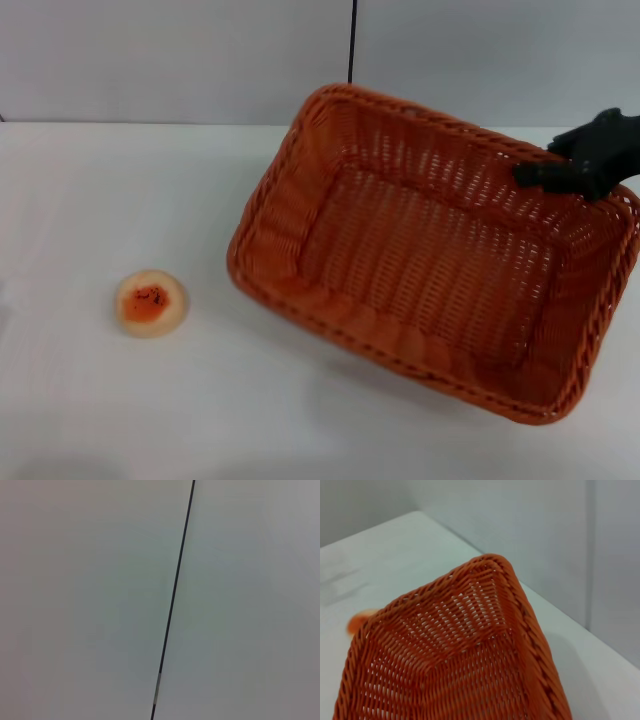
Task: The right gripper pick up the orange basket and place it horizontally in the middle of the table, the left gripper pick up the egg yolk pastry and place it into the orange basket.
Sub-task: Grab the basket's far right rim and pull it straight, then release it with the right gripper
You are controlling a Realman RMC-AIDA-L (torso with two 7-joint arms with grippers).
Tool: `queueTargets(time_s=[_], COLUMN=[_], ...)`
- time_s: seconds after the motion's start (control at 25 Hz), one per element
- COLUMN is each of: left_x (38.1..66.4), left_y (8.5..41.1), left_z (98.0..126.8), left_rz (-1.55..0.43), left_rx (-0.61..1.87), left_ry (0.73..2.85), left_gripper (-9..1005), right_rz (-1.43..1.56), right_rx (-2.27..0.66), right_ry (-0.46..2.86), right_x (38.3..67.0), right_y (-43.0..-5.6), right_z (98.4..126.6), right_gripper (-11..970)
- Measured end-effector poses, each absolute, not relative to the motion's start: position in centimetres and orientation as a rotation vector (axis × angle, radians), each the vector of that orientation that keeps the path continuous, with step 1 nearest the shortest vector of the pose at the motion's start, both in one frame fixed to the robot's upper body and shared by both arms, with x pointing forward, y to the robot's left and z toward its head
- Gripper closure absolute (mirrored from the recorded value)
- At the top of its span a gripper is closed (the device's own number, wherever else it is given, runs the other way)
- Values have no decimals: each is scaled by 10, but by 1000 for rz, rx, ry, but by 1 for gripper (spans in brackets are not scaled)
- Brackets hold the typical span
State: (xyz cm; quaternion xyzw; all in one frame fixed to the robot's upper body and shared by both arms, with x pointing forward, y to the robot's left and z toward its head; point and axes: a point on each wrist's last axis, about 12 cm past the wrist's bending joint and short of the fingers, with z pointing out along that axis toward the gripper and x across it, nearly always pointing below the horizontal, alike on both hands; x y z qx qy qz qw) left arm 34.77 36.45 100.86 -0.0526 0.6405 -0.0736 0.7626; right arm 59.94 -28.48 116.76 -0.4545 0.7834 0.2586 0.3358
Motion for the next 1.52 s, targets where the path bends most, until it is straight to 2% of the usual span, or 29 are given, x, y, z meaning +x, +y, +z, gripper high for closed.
queueTargets(time_s=[0.28,0.48,0.92,1.52], left_x=[335,327,318,318], left_y=[365,366,366,365], left_z=[1008,1007,1007,1008], left_rz=[-152,-146,-137,-140], left_rx=[-121,-128,-137,-135], left_ry=[1397,1401,1406,1396], left_gripper=[287,292,301,313], right_rz=[678,708,690,645], right_rx=[-1488,-1575,-1583,-1596], right_ry=[1805,1713,1693,1657], right_x=[596,595,599,599], right_y=[-264,-252,-245,-239], right_z=[1175,1172,1170,1162], right_gripper=[796,797,796,710])
